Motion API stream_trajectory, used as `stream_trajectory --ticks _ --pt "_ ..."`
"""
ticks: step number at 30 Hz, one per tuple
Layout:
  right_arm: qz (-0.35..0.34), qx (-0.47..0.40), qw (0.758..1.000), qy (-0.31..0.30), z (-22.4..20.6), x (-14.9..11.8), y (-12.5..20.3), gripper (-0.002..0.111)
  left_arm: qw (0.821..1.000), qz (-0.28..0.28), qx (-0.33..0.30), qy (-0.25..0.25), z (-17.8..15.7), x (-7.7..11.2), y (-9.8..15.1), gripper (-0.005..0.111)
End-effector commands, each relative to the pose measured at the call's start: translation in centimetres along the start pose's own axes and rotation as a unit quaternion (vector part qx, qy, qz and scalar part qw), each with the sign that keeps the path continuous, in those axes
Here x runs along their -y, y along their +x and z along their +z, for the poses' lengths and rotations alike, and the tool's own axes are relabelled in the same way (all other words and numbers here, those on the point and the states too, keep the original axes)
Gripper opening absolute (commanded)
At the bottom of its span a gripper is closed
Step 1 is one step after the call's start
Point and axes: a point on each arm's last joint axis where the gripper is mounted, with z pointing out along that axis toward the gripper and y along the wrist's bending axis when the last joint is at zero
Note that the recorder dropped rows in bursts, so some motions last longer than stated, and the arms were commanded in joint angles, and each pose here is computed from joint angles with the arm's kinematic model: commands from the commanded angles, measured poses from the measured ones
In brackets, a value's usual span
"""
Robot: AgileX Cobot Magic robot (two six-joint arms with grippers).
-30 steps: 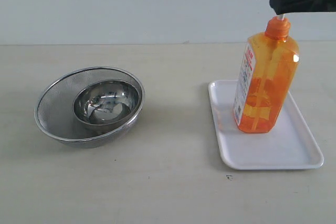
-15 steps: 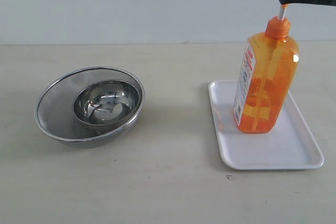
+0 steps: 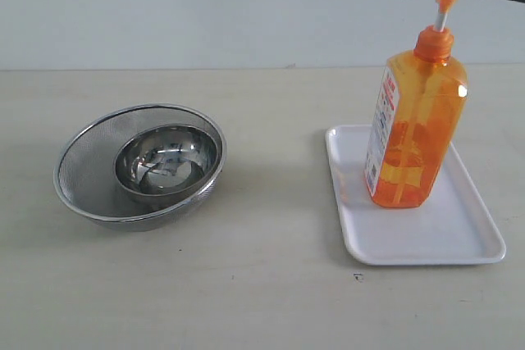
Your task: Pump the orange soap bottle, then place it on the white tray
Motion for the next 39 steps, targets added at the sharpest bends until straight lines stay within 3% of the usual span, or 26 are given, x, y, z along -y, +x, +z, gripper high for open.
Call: stream_trajectory --ticks 1,5,14,24,39 --pt "0.003 0.015 1.000 0.004 0.0 0.1 -0.4 0.016 1.000 -0.005 0.005 -0.002 0.0 0.0 0.1 0.005" --pt "-0.026 0.014 1.000 0.006 0.0 0.1 -0.4 0.000 1.000 -0.005 0.005 -0.002 0.0 0.0 0.1 0.005" --pt "-0.074 0.020 0.996 0.035 0.0 0.6 -0.6 0.000 1.000 -0.005 0.005 -0.002 0.0 0.0 0.1 0.005" --pt "-0.075 0.077 0.992 0.061 -0.1 1.0 -1.6 0.000 1.000 -0.005 0.005 -0.002 0.0 0.0 0.1 0.005" --pt "-0.075 0.080 0.992 0.062 -0.1 1.1 -1.7 0.000 1.000 -0.005 0.005 -0.002 0.0 0.0 0.1 0.005"
